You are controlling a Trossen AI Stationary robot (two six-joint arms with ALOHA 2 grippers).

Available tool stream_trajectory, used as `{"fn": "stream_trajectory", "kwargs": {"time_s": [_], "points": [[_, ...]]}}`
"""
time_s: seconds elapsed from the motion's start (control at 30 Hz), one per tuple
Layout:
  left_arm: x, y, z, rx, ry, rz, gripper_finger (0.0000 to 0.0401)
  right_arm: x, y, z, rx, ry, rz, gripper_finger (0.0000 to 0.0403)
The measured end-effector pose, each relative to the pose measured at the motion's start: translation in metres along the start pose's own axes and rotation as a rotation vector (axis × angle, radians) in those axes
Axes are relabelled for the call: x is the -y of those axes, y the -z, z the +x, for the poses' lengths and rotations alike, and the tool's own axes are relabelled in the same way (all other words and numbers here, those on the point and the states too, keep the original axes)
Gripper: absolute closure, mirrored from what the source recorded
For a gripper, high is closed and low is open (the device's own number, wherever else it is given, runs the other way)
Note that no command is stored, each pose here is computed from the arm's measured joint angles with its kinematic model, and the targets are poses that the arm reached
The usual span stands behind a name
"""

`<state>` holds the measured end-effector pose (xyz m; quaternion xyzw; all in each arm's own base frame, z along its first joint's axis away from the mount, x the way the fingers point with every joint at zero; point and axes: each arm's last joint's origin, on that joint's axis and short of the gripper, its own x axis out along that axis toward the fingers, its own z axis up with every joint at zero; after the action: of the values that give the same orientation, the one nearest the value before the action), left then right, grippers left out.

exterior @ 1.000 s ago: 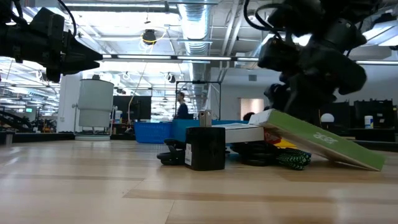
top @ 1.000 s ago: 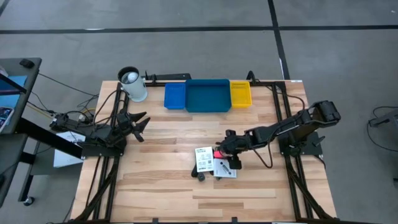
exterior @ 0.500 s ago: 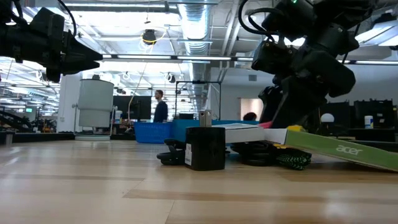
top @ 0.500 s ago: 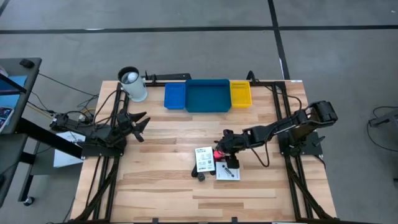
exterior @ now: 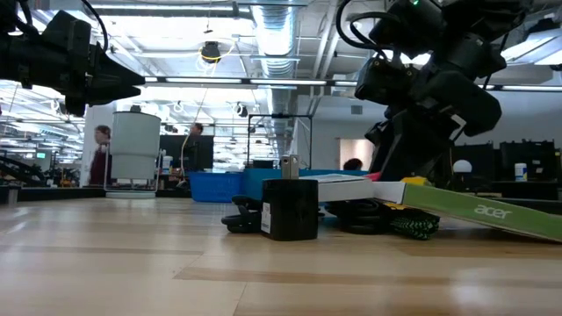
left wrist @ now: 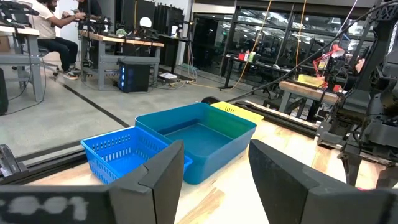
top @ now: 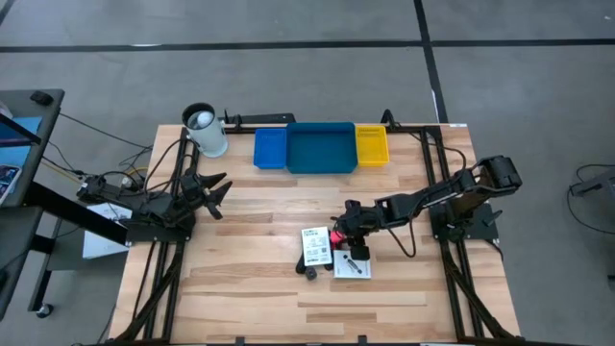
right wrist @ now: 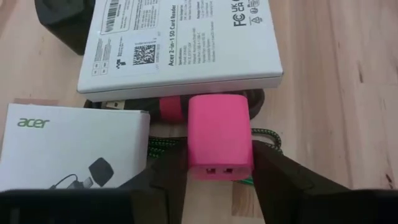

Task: Pick and place items into bin
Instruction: Put the pink charger adapter into the yellow basket

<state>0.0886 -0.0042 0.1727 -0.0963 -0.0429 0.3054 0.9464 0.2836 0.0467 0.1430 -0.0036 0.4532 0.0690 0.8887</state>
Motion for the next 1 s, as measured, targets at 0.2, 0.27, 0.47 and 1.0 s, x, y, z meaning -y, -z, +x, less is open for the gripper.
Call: {"fn": "stream_trajectory", "kwargs": {"time_s": [0.2, 0.27, 0.47, 1.0], "points": [[0.000, 0.000, 0.000, 0.000, 0.000, 0.001, 0.0230, 0.000, 0.000, 0.000, -0.005, 0.011, 0.021, 0.0251], [0.000, 0.000, 0.000, 0.000, 0.000, 0.000, 0.0230, 0.000, -0.004, -0.002, -0.021, 0.025, 0.021, 0.0245], [0.000, 0.000, 0.000, 0.000, 0.000, 0.000, 0.0230, 0.000, -0.012, -0.008, -0.079, 0.034, -0.003, 0.0263], [0.000, 0.000, 0.000, 0.000, 0.000, 0.001, 0.0230, 0.002, -0.020, -0.046, -0.195, 0.178, 0.013, 0.0262]]}}
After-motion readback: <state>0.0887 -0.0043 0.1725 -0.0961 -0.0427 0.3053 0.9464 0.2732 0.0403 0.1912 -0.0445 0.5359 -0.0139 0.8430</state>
